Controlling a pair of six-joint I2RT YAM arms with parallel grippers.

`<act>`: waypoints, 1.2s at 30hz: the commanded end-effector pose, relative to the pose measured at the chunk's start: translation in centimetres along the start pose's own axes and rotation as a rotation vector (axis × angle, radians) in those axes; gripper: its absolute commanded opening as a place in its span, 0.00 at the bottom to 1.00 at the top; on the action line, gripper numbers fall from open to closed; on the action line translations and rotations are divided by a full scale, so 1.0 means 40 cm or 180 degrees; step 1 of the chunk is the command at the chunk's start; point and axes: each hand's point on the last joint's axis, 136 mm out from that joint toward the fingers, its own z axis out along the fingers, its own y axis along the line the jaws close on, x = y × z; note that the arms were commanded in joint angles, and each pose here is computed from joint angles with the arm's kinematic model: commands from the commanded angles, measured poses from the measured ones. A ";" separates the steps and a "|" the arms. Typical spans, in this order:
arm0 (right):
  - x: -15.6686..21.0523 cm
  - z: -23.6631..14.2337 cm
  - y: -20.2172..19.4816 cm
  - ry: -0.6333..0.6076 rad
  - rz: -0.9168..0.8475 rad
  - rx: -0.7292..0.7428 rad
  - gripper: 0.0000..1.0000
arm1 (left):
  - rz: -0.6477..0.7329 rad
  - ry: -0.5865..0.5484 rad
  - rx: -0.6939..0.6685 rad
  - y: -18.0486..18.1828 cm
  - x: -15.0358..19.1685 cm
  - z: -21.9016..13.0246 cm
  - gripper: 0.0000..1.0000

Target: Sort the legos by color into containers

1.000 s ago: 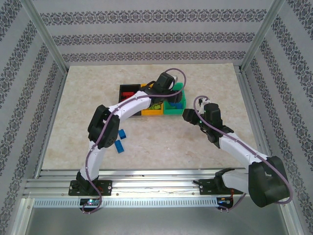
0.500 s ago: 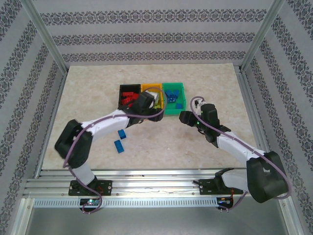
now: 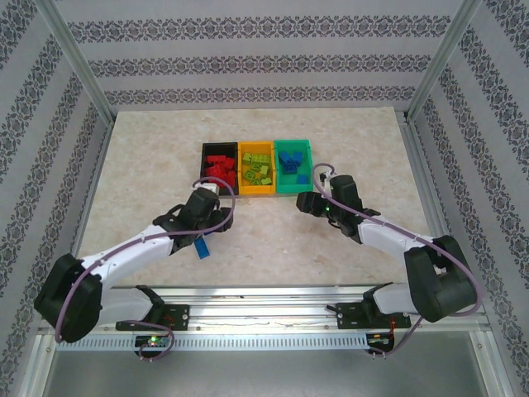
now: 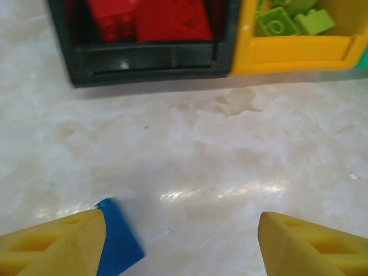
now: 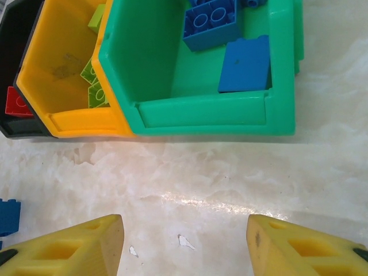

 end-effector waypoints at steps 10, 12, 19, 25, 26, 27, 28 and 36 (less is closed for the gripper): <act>-0.020 0.012 0.053 -0.0016 -0.0092 -0.0215 0.59 | -0.0453 0.0462 -0.0233 0.093 0.102 0.040 0.70; -0.018 0.016 0.051 0.0018 -0.0083 -0.0205 0.59 | -0.0424 0.0523 -0.0353 0.107 0.104 0.051 0.70; -0.017 0.019 0.052 0.0042 -0.0086 -0.0211 0.60 | -0.0450 0.0648 -0.0432 0.118 0.095 0.085 0.67; -0.017 0.019 0.054 0.0034 -0.0091 -0.0207 0.60 | -0.0471 0.0758 -0.0294 0.095 0.098 0.111 0.62; -0.016 0.019 0.056 0.0050 -0.0083 -0.0223 0.60 | -0.0467 0.0763 -0.0283 0.093 0.099 0.115 0.61; -0.017 0.019 0.060 0.0054 -0.0080 -0.0248 0.60 | -0.0470 0.0771 -0.0275 0.091 0.099 0.120 0.59; -0.019 0.017 0.064 0.0041 -0.0085 -0.0268 0.60 | -0.0470 0.0797 -0.0265 0.089 0.101 0.123 0.58; -0.015 0.023 0.061 0.0064 -0.0067 -0.0266 0.60 | -0.0501 0.0798 -0.0105 0.062 0.091 0.129 0.46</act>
